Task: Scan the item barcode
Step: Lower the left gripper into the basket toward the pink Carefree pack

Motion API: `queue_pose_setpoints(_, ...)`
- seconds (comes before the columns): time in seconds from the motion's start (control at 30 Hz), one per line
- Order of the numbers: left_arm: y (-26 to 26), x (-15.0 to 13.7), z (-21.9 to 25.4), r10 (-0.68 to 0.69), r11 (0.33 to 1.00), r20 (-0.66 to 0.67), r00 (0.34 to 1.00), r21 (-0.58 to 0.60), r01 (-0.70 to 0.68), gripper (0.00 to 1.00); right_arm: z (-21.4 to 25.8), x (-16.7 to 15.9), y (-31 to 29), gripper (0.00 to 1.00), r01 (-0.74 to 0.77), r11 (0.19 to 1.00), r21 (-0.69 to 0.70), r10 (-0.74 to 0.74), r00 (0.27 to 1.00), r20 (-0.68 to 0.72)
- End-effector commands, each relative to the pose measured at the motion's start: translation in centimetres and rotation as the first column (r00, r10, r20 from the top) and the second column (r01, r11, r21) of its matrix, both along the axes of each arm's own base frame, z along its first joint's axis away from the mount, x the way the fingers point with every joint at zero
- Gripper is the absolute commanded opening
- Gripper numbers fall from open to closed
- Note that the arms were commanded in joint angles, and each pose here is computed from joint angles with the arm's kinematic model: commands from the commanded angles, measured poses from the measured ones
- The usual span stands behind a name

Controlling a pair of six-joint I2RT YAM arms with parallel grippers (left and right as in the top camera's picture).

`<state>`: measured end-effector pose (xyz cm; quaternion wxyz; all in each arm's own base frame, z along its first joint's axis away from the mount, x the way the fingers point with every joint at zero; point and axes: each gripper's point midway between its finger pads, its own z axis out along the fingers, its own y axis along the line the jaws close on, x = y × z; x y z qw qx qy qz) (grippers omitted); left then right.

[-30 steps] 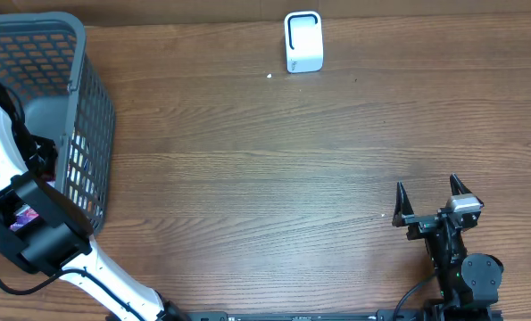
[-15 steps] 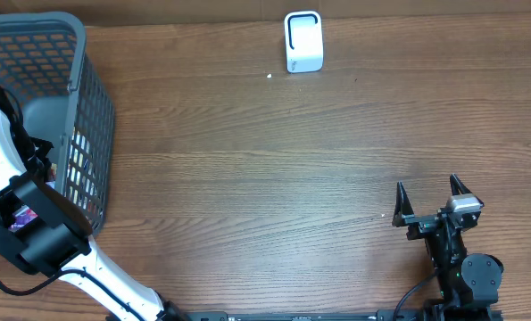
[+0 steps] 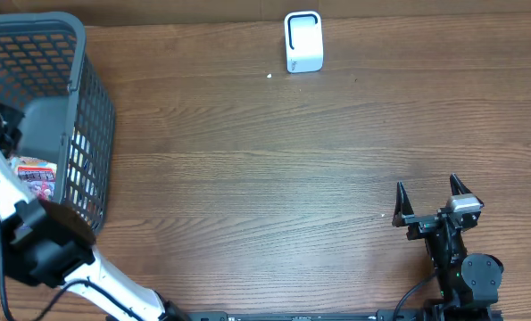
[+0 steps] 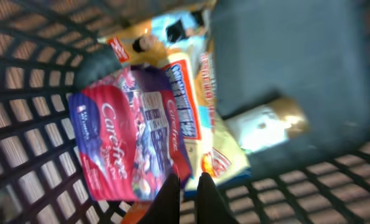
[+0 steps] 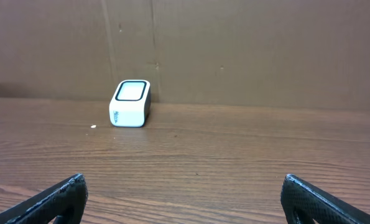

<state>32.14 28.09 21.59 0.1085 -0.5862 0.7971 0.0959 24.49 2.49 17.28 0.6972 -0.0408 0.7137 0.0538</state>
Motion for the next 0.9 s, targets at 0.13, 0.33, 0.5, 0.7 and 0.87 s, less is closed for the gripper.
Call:
queue_pose_setpoints(0.13, -1.2, -0.9, 1.2, 0.005, 1.000, 0.021, 1.000, -0.016, -0.005, 1.00, -0.2, 0.0, -0.4, 1.00, 0.018, 1.000, -0.001, -0.018, 1.000, 0.004)
queue_pose_setpoints(0.33, -1.7, -1.5, -4.4, 0.040, 0.994, -0.084, 0.996, -0.096, -0.048, 1.00, -0.2, 0.0, -0.4, 1.00, 0.018, 1.000, -0.001, -0.018, 1.000, 0.004)
queue_pose_setpoints(0.5, -1.6, -1.7, -8.4, 0.041, 0.992, -0.112, 0.993, -0.114, -0.054, 1.00, -0.2, 0.0, -0.4, 1.00, 0.018, 1.000, -0.001, -0.018, 1.000, 0.004)
queue_pose_setpoints(0.7, 0.1, -3.1, -10.3, 0.095, 0.991, -0.137, 0.986, -0.078, -0.106, 1.00, -0.2, 0.0, -0.4, 1.00, 0.018, 1.000, -0.001, -0.018, 1.000, 0.004)
queue_pose_setpoints(0.87, 1.0, -4.8, -11.8, 0.138, 0.985, -0.161, 0.977, -0.080, -0.152, 1.00, -0.2, 0.0, -0.4, 1.00, 0.018, 1.000, -0.001, -0.018, 1.000, 0.004)
